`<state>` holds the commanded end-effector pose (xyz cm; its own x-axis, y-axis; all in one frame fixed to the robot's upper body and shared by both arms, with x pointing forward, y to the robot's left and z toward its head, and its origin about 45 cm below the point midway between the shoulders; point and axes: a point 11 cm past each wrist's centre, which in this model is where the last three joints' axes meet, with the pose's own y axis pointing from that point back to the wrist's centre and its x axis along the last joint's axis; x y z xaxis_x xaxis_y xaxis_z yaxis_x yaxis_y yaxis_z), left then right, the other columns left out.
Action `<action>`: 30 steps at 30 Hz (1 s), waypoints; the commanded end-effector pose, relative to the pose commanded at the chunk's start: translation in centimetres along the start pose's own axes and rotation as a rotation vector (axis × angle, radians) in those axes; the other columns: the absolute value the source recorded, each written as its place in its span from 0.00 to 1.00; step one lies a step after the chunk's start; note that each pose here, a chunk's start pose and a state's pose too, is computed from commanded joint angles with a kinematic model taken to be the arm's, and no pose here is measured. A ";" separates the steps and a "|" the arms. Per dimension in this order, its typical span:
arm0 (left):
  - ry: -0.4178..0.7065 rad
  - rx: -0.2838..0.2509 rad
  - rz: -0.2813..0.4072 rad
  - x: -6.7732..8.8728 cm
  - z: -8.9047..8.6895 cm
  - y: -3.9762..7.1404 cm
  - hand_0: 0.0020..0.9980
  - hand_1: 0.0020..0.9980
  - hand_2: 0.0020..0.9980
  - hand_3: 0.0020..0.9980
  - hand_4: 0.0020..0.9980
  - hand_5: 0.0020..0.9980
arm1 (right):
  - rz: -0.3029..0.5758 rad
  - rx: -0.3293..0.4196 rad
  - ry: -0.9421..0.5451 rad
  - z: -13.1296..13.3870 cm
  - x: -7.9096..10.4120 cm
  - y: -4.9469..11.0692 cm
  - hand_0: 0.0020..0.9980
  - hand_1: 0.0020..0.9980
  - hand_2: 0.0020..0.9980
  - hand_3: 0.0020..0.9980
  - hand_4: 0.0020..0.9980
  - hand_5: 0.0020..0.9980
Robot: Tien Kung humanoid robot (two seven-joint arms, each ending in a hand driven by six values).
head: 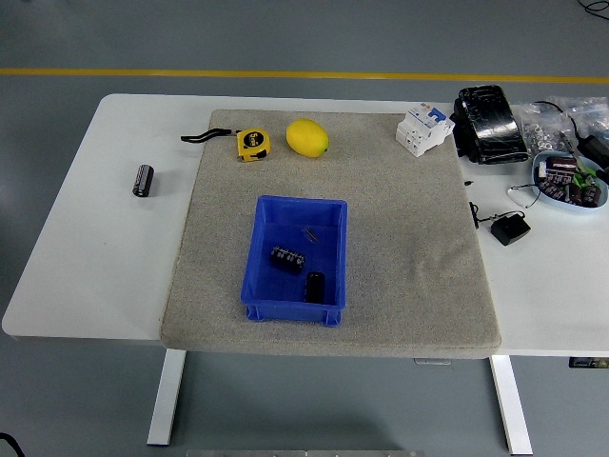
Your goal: Pick up the battery,place it into the box
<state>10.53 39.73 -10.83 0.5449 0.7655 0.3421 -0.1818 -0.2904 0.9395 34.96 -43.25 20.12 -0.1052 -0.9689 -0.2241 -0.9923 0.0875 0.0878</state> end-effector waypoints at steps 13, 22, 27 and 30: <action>0.006 0.007 -0.016 -0.5 -0.1 0.0 0.62 0.61 0.69 0.72 0.69 0.70 | 0.021 0.023 0.011 0.8 -2.2 -1.6 0.93 0.88 0.91 0.93 1.00 1.00; -0.017 -0.011 -0.026 -0.9 0.4 0.0 0.63 0.62 0.72 0.73 0.70 0.70 | 0.026 0.060 -0.017 0.9 -3.8 -1.9 0.94 0.88 0.91 0.93 1.00 1.00; -0.020 -0.017 -0.027 -0.9 0.6 0.1 0.63 0.63 0.72 0.73 0.71 0.70 | 0.033 0.098 -0.024 0.9 -4.6 -1.9 0.94 0.87 0.90 0.93 1.00 0.98; -0.027 -0.025 -0.027 -0.7 1.0 0.1 0.63 0.63 0.72 0.73 0.71 0.70 | 0.027 0.100 -0.017 1.1 -5.1 -1.9 0.94 0.87 0.90 0.93 1.00 0.98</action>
<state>10.95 38.57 -11.02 0.5720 0.7569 0.3162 -0.1867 -0.2552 0.9487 37.34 -38.24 19.97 -0.1321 -0.9618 -0.2399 -0.9906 0.1368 -0.0032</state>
